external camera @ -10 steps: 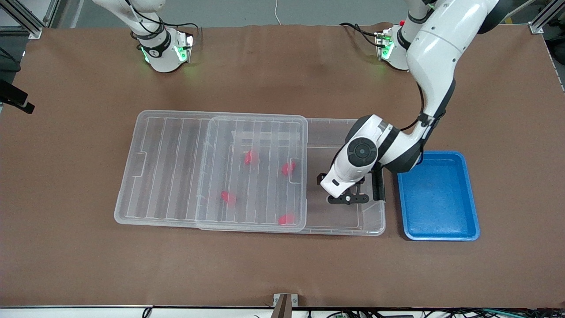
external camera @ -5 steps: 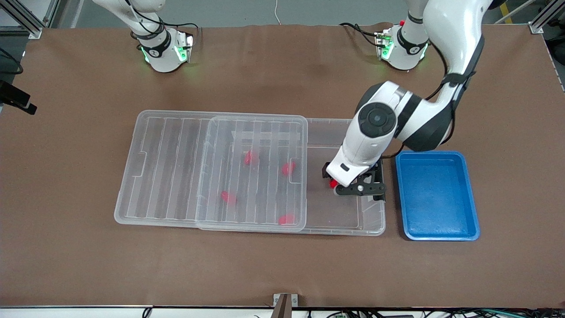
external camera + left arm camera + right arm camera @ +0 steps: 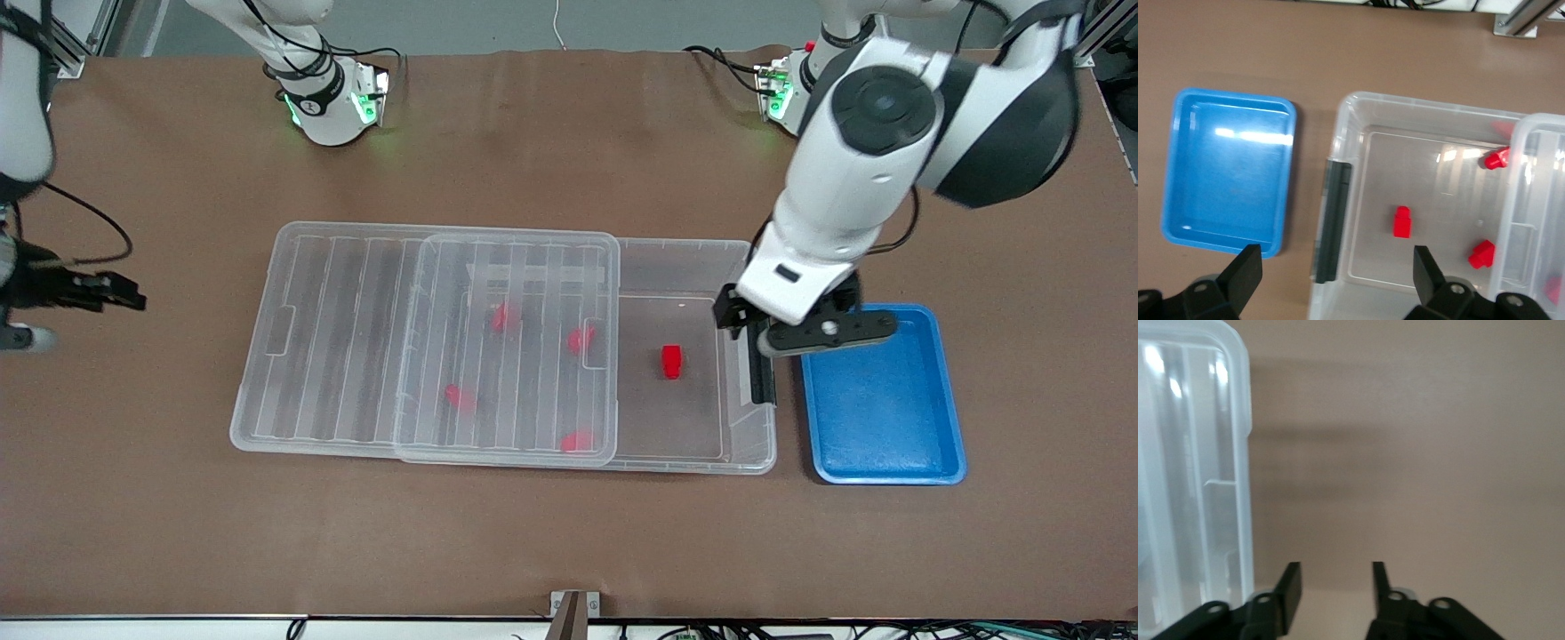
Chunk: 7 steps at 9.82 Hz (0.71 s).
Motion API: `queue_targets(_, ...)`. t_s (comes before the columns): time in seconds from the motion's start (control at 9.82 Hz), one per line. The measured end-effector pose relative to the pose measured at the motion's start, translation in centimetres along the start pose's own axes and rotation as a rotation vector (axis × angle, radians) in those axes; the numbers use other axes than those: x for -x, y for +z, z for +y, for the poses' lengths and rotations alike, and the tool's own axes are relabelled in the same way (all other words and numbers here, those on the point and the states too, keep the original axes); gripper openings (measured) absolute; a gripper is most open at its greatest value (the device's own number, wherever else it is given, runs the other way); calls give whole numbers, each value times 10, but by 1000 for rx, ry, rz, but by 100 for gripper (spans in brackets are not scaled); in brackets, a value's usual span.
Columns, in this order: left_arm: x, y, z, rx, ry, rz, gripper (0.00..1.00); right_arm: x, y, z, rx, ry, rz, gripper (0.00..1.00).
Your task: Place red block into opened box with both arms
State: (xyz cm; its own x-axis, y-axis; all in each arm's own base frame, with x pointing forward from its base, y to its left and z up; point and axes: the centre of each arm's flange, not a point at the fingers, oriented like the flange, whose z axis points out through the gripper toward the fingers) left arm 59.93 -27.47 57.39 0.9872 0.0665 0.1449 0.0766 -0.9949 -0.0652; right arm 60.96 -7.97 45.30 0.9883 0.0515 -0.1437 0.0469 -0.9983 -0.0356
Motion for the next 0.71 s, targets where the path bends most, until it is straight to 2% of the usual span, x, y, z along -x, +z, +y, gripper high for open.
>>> queue_targets(0.2,4,-37,-33,-18,23,16,100,-11,62,-24,-15,-37,-1,11)
queue_targets(0.31,6,-55,-53,-15,30,18,100,-10,80,-36,-27,-50,1,1)
queue_targets(0.71,8,-101,-176,49,37,-38,100,-4,107,-54,-73,-52,-2,1)
